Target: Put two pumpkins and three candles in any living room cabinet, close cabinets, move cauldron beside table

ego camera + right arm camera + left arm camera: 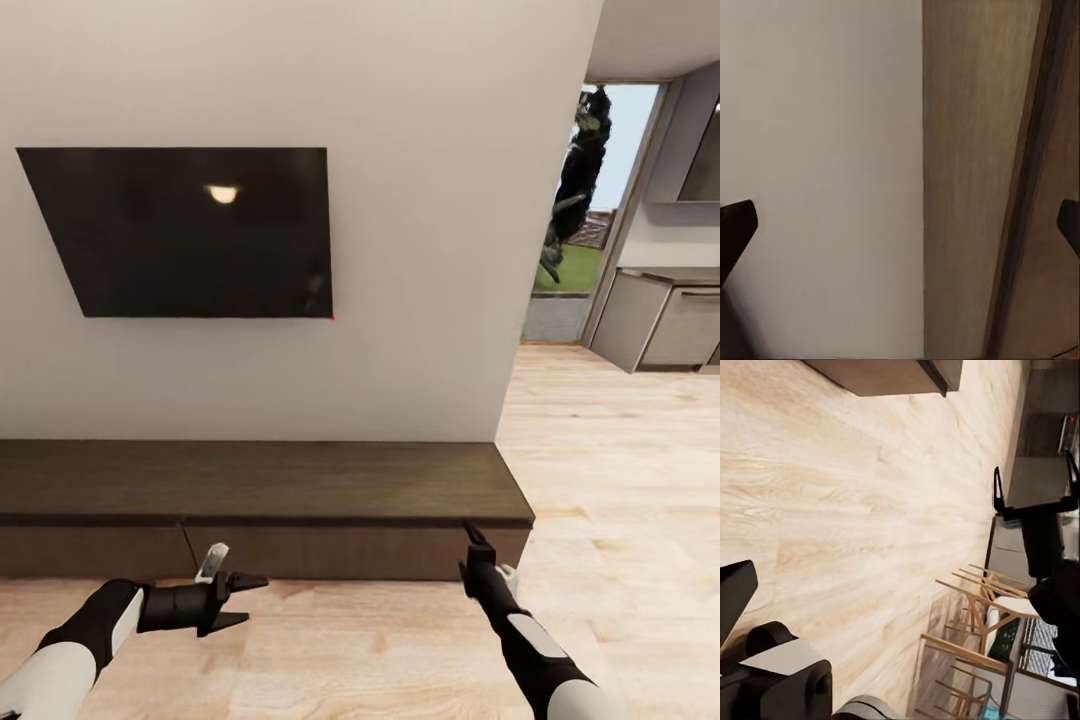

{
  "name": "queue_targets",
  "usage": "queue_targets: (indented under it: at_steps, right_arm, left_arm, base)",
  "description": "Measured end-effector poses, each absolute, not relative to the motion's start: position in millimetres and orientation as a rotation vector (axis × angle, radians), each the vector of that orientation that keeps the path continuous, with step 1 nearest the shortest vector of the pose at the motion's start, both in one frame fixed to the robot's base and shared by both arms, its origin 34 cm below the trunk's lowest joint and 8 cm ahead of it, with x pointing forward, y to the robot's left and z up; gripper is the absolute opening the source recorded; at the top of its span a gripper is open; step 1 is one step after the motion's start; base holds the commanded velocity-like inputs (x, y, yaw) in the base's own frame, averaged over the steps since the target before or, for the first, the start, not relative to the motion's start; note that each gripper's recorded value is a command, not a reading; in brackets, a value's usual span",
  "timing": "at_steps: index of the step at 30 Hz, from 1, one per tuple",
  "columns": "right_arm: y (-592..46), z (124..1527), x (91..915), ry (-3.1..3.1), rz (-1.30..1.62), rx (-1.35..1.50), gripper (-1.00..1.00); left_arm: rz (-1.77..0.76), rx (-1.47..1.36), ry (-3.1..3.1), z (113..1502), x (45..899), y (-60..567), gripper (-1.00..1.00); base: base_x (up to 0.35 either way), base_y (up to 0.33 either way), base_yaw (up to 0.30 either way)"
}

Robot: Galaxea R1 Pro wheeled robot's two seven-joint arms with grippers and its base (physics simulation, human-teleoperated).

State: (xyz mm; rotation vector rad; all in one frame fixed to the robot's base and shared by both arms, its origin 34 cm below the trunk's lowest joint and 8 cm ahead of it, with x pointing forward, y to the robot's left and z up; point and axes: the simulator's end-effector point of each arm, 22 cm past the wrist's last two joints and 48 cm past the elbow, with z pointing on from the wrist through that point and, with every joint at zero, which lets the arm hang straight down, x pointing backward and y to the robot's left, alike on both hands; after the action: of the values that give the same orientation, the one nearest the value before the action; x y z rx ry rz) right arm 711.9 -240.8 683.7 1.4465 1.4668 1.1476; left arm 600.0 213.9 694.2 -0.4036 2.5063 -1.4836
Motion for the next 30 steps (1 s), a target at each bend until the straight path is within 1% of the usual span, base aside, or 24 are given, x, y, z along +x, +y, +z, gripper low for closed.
queue_targets:
  at_steps: [6,15,23,30]
  right_arm:
    - [-238.9,689.9,714.4,1.399,1.2,1.387,1.0]
    - [-249.0,674.3,713.9,1.377,1.126,1.369,1.0]
    - [-249.8,680.1,712.6,1.283,1.19,1.303,1.0]
    - [-248.3,670.2,710.3,1.278,1.193,1.275,1.0]
  left_arm:
    - [-1.626,-0.429,2.443,703.6,597.6,205.8,1.0]
    - [-1.648,-0.436,2.425,691.6,597.6,206.0,1.0]
    - [-1.651,-0.435,2.426,677.2,595.7,205.5,1.0]
    - [-1.732,-0.446,2.369,679.9,594.3,210.8,1.0]
  base:
    - [0.0,0.0,0.0]
    - [0.0,0.0,0.0]
    - [0.0,0.0,0.0]
    - [0.0,0.0,0.0]
